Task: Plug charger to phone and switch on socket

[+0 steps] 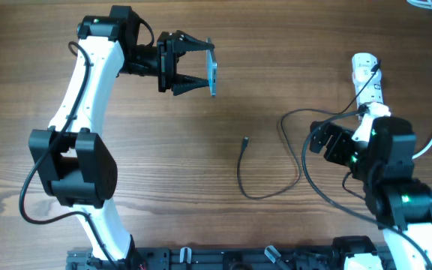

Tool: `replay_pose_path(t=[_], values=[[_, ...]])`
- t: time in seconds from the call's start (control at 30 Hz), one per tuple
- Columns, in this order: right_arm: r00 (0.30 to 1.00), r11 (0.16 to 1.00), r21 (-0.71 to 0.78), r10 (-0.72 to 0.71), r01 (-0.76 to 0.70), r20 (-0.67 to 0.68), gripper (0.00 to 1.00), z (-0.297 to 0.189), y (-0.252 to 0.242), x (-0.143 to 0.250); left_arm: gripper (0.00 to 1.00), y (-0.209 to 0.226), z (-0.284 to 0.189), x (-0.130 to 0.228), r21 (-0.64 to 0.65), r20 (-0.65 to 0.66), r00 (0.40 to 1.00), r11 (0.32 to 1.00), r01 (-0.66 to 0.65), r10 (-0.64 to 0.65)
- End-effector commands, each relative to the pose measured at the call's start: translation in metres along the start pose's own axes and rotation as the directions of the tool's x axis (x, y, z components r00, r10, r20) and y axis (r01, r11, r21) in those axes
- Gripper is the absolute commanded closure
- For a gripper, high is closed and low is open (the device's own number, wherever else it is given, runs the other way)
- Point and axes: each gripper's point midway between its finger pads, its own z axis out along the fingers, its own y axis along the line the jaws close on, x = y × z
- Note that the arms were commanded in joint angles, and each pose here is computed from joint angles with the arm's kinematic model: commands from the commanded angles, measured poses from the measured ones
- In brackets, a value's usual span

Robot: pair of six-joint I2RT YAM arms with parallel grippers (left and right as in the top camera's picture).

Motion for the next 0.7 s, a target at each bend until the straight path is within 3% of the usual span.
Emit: replay_pose_path(t=[0.0, 0.17, 0.4, 0.67], values=[[0.999, 0.998, 0.057, 0.022, -0.020, -0.036, 0.00, 0.011, -0.009, 0.000, 0.36, -0.020, -0.002, 0.023, 0.045, -0.027, 0.998, 0.997, -0.060, 0.062], [0.992, 0.995, 0.095, 0.035, -0.023, -0.122, 0.00, 0.030, -0.017, 0.012, 0.36, -0.020, -0.002, 0.023, 0.045, -0.027, 0.998, 0.997, -0.060, 0.062], [0.990, 0.998, 0.041, -0.038, 0.044, -0.136, 0.01, 0.029, -0.009, 0.014, 0.36, -0.020, -0.002, 0.023, 0.045, -0.027, 0.998, 0.997, -0.060, 0.062], [0.985, 0.979, -0.164, -0.136, 0.117, -0.106, 0.00, 0.013, 0.033, -0.004, 0.36, -0.020, -0.002, 0.023, 0.045, -0.027, 0.998, 0.997, -0.060, 0.062]])
